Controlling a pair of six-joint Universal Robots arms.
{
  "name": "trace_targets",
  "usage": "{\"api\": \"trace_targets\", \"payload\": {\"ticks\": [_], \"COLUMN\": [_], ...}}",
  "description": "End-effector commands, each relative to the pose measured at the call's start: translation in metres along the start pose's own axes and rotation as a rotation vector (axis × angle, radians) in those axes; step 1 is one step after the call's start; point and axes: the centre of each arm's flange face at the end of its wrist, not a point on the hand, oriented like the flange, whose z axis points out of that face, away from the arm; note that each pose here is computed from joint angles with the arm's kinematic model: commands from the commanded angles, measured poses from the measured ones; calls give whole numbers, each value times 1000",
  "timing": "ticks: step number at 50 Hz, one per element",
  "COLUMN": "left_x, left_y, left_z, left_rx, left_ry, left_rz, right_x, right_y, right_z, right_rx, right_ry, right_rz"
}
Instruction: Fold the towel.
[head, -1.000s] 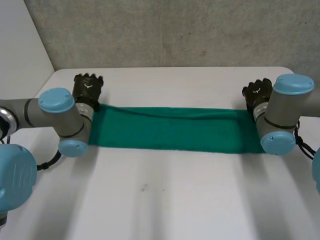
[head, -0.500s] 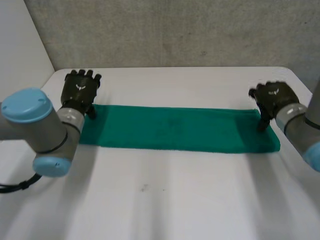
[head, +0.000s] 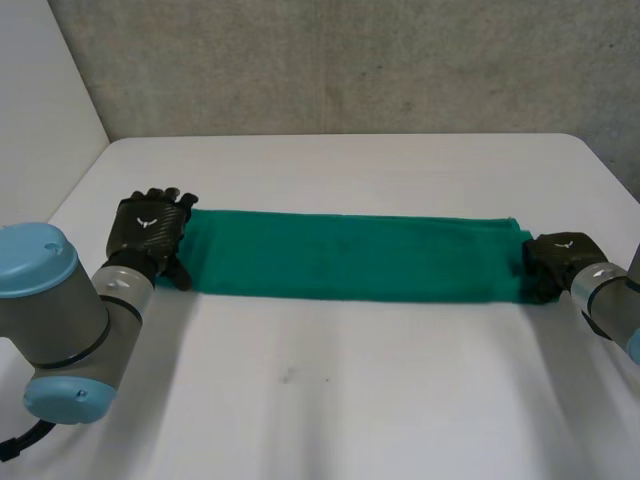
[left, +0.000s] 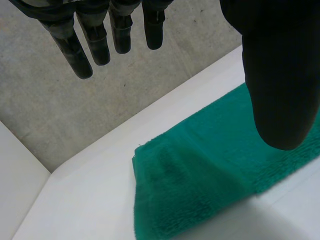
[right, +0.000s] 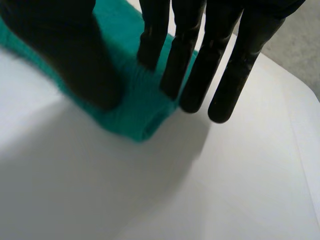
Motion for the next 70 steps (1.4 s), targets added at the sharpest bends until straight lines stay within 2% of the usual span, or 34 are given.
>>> {"api": "trace_targets", "payload": {"ticks": [1, 10, 15, 18, 20, 21, 23, 26, 31, 33, 36, 39, 42, 45, 50, 54, 58, 59, 64, 66, 70], "left_x": [0, -2, -5, -4, -4, -5, -5, -6, -8, -8, -8, -8, -9, -8, -7, -3, 12, 12, 45, 56, 72], "left_y": [1, 0, -3, 0, -2, -3, -5, -8, -13, -13, -13, -13, -13, -12, -15, -21, -36, -36, -43, -38, -27], "left_z": [0, -1, -1, -4, -5, -6, -7, -7, -8, -8, -8, -8, -8, -8, -7, -5, 0, 0, 7, 14, 23], "left_rx": [-3, -4, -1, -12, -9, -6, -1, 8, 23, 25, 24, 23, 23, 22, 33, 55, 112, 112, 147, 141, 127], "left_ry": [-1, -9, -15, -11, -11, -13, -15, -17, -21, -22, -23, -23, -23, -19, -15, -3, 35, 35, 116, 137, 166], "left_rz": [3, 2, 0, 0, 0, -2, -5, -11, -25, -25, -26, -26, -26, -26, -25, -23, -25, -25, -55, -55, -47], "right_x": [32, 94, 104, 93, 74, 50, 37, -37, -124, -168, -210, -234, -287, -306, -301, -281, -245, -229, -206, -194, -170], "right_y": [5, -19, -27, -44, -60, -79, -88, -127, -157, -153, -144, -138, -103, -84, -92, -115, -124, -121, -103, -81, -55], "right_z": [11, 5, 9, 8, 7, 6, 4, -15, -46, -53, -59, -63, -62, -60, -61, -71, -71, -69, -66, -63, -50], "right_rx": [22, 68, 45, 93, 149, 223, 261, 439, 636, 693, 738, 760, 741, 723, 730, 723, 627, 570, 430, 310, 184], "right_ry": [137, 350, 376, 357, 318, 266, 234, 46, -178, -283, -381, -432, -547, -585, -541, -464, -378, -355, -346, -351, -298], "right_rz": [1, -77, -241, -296, -303, -308, -311, -353, -422, -447, -467, -478, -509, -537, -543, -499, -400, -349, -234, -179, -143]}}
